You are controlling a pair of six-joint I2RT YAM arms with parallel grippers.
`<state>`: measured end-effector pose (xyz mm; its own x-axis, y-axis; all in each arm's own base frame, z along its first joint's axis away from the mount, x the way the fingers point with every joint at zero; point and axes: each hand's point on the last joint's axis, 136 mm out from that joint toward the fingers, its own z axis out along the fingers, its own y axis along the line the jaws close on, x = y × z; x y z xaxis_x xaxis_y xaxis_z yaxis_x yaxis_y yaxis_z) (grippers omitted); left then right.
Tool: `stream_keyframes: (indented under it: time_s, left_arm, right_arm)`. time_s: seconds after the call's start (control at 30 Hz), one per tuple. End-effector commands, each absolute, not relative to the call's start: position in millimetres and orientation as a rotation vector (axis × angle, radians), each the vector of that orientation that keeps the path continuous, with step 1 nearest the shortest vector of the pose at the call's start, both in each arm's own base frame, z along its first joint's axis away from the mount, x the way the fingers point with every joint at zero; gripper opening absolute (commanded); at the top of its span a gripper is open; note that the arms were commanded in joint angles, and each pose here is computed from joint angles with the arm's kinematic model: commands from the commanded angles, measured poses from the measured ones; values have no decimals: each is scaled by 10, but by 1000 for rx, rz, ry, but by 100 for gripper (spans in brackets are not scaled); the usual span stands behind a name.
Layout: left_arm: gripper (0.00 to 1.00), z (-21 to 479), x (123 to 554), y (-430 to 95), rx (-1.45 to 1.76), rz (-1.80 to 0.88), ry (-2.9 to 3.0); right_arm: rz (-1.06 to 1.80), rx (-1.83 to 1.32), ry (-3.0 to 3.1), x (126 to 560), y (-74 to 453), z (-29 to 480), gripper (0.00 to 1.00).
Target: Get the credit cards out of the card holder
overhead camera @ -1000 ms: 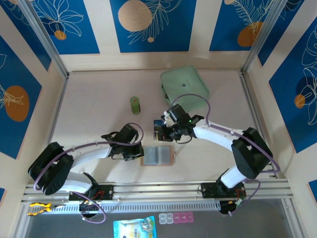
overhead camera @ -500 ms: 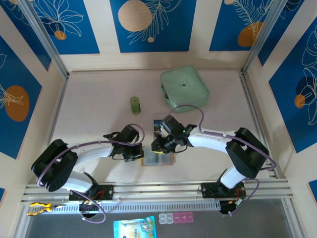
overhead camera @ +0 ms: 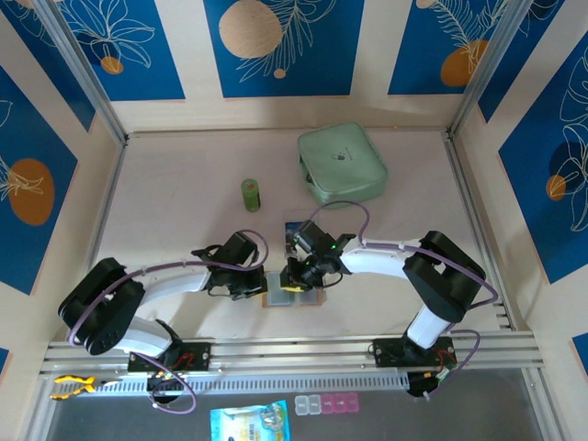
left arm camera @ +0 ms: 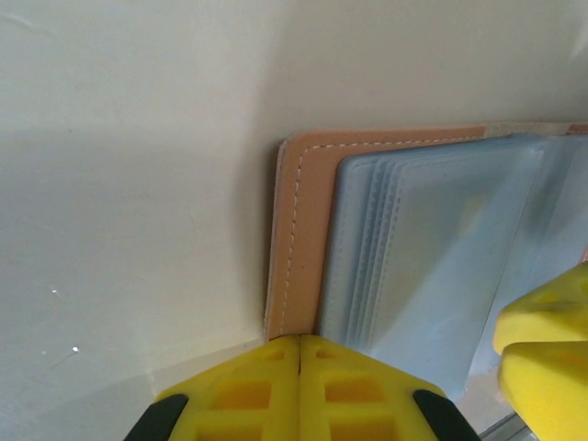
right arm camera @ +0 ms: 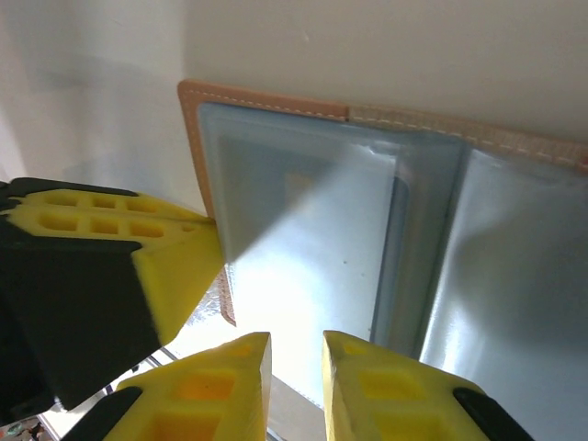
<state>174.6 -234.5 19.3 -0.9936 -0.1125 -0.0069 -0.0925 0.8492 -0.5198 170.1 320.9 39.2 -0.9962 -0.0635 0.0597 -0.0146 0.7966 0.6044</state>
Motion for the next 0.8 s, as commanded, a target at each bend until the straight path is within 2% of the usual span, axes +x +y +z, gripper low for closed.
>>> stream_keyframes:
  time_s: [0.0, 0.3, 0.77]
  left_arm:
    - [5, 91, 1670, -2239, -174, -788, 3027]
    - [5, 85, 1659, -2226, -168, -776, 3036]
    - [5, 160, 1697, -2246, -154, -773, 3024]
  right_arm:
    - [-931, 42, -2896, 1679, 3205, 332, 23]
    - [-808, 24, -2938, 1659, 3055, 222, 23]
    - [-790, 3, -2949, 1658, 2921, 213, 23]
